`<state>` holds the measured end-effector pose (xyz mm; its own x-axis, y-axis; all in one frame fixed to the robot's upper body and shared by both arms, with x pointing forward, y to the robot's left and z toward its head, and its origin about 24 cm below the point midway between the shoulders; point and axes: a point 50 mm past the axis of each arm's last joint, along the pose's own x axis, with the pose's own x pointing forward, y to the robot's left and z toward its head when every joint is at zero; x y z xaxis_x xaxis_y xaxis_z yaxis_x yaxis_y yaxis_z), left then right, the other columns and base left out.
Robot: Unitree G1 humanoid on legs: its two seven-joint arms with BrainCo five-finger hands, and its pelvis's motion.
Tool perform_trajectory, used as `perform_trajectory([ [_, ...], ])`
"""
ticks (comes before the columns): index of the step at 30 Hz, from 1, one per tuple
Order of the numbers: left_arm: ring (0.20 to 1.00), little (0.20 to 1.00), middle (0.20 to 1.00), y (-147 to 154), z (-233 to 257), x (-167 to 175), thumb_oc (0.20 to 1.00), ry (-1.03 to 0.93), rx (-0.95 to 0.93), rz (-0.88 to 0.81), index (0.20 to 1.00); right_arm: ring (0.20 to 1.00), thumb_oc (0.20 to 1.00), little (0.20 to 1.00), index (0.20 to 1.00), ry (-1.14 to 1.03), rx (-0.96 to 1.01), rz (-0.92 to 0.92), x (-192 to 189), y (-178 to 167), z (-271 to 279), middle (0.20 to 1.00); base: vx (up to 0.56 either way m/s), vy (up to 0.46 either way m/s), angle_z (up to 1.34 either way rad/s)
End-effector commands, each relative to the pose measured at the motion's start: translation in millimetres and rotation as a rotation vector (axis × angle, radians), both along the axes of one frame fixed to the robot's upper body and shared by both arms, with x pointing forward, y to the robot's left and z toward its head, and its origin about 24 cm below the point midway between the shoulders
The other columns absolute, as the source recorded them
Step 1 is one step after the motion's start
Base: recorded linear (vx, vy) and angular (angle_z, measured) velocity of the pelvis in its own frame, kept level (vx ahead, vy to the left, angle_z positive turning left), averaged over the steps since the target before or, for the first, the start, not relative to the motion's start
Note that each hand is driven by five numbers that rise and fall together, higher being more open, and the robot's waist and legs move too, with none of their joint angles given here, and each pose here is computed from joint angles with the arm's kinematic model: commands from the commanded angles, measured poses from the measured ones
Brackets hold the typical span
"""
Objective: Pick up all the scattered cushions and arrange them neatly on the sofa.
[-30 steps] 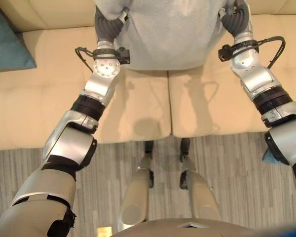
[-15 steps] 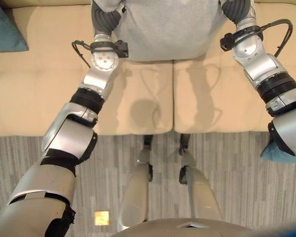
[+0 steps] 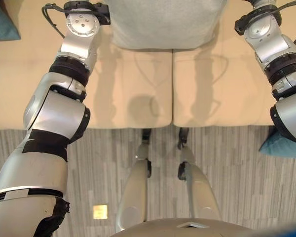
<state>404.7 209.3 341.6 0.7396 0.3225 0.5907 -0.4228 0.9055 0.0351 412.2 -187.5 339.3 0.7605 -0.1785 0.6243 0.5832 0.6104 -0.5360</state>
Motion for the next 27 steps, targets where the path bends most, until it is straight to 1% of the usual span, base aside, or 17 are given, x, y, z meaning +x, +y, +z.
perform_trajectory([
  [1,1.0,1.0,1.0,14,32,-12,1.0,-0.112,-0.065,0.053,1.0,1.0,1.0,1.0,1.0,-0.051,-0.017,-0.073,-3,-5,9,1.0,0.0,0.0,0.0],
  [3,1.0,1.0,1.0,24,30,-15,1.0,-0.118,-0.067,0.072,1.0,1.0,1.0,1.0,1.0,-0.051,0.01,-0.119,-6,-24,9,1.0,0.0,0.016,0.0],
  [7,1.0,1.0,1.0,32,23,-19,1.0,-0.134,-0.034,0.06,1.0,1.0,1.0,1.0,1.0,-0.055,0.037,-0.109,-9,-39,5,1.0,0.0,0.0,0.0],
  [10,1.0,1.0,1.0,22,13,-27,1.0,-0.184,0.053,-0.005,1.0,1.0,1.0,1.0,1.0,-0.062,0.043,-0.036,-12,-39,-9,1.0,0.0,0.0,0.0],
  [11,1.0,1.0,1.0,16,2,-30,1.0,-0.188,0.09,-0.048,1.0,1.0,1.0,1.0,1.0,-0.056,0.055,0.01,-13,-36,-20,1.0,0.0,0.0,0.0],
  [13,1.0,1.0,1.0,16,-21,-42,1.0,-0.199,0.126,-0.112,1.0,1.0,1.0,1.0,1.0,-0.025,0.042,0.101,-19,-32,-46,1.0,0.03,0.008,-0.02],
  [14,1.0,1.0,1.0,13,-37,-49,1.0,-0.198,0.112,-0.185,1.0,1.0,1.0,1.0,1.0,-0.009,0.079,0.162,-23,-29,-63,1.0,0.06,0.016,-0.02],
  [15,1.0,1.0,1.0,19,-52,-55,1.0,-0.173,0.112,-0.204,1.0,1.0,1.0,1.0,1.0,0.024,0.074,0.187,-28,-31,-79,1.0,0.11,0.033,0.04],
  [16,1.0,1.0,1.0,20,-88,-72,1.0,-0.118,0.11,-0.319,1.0,1.0,1.0,1.0,1.0,0.11,0.13,0.298,-44,-34,-121,1.0,0.12,0.036,0.02],
  [17,1.0,1.0,1.0,24,-108,-80,1.0,-0.083,0.08,-0.33,1.0,1.0,1.0,1.0,1.0,0.148,0.15,0.331,-54,-35,-139,1.0,0.14,0.033,0.02],
  [18,1.0,1.0,1.0,25,-129,-87,1.0,-0.041,0.039,-0.349,1.0,1.0,1.0,1.0,1.0,0.186,0.217,0.358,-60,-36,-158,1.0,0.12,0.005,-0.01],
  [20,1.0,1.0,1.0,33,-164,-99,1.0,0.046,-0.008,-0.342,1.0,1.0,1.0,1.0,1.0,0.276,0.244,0.359,-75,-43,-192,1.0,0.1,0.001,0.01],
  [21,1.0,1.0,1.0,36,-184,-105,1.0,0.102,-0.048,-0.338,1.0,1.0,1.0,1.0,1.0,0.298,0.305,0.381,-83,-41,-206,1.0,0.06,-0.014,-0.02],
  [22,1.0,1.0,1.0,38,-202,-110,1.0,0.155,-0.078,-0.332,1.0,1.0,1.0,1.0,1.0,0.341,0.315,0.376,-90,-43,-222,1.0,0.06,-0.05,-0.06],
  [23,1.0,1.0,1.0,42,-250,-128,1.0,0.326,-0.117,-0.318,1.0,1.0,1.0,1.0,1.0,0.484,0.317,0.327,-113,-54,-263,1.0,0.06,-0.048,-0.07],
  [24,1.0,1.0,1.0,42,-250,-128,1.0,0.327,-0.117,-0.319,1.0,1.0,1.0,1.0,1.0,0.485,0.317,0.327,-113,-54,-263,1.0,0.04,-0.054,-0.09],
  [27,1.0,1.0,1.0,45,-303,-149,1.0,0.536,-0.144,-0.278,1.0,1.0,1.0,1.0,1.0,0.636,0.334,0.281,-133,-60,-303,1.0,0.0,-0.038,-0.08],
])
